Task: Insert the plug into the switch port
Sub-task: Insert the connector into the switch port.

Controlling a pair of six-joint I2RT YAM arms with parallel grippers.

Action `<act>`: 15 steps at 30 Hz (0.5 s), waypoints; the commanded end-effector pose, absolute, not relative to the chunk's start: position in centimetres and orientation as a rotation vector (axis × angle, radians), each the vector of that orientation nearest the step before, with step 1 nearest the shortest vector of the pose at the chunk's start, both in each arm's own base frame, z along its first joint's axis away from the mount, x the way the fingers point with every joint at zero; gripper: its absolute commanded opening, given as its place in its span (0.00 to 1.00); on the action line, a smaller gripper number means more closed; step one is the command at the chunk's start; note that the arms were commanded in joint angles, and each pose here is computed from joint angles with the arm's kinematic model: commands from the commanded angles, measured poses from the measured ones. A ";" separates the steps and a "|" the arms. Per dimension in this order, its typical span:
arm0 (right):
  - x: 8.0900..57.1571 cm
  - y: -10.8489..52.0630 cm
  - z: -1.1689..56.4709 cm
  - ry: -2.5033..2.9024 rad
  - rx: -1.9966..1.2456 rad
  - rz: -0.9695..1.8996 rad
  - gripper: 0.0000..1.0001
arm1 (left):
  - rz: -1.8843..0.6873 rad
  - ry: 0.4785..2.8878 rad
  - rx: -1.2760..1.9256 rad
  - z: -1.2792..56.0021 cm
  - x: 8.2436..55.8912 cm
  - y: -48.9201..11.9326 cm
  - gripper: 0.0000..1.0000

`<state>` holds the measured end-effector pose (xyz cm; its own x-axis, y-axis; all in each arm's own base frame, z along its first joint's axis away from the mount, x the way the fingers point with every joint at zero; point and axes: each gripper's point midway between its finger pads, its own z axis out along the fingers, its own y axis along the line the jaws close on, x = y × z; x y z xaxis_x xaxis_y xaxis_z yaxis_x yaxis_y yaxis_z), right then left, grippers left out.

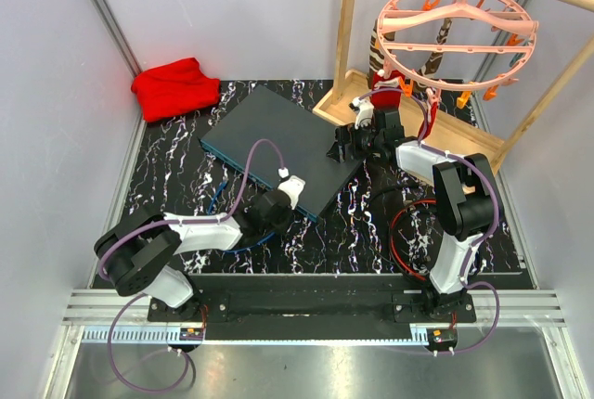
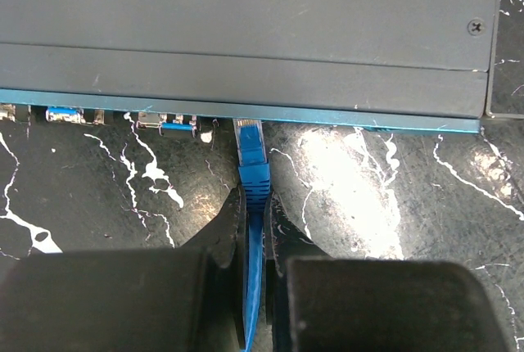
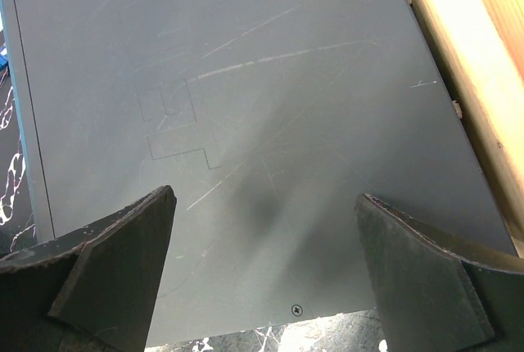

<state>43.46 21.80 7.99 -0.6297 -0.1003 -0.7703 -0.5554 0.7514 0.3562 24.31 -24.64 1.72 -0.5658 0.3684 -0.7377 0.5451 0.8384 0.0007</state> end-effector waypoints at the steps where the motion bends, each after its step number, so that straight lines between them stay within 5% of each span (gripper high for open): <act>1: 43.3 21.9 7.7 2.185 -0.513 0.776 1.00 | -0.337 2.116 0.705 4.7 25.8 -26.7 0.00; 15: 43.3 21.9 7.5 2.184 -0.572 0.759 1.00 | -0.350 2.002 0.722 7.9 28.4 -28.0 0.00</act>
<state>43.19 22.07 7.92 -0.6186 -0.1328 -0.7744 -0.5923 0.7264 0.3486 24.94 -24.11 2.00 -0.4953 0.4807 -0.7236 0.6173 0.7808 0.0961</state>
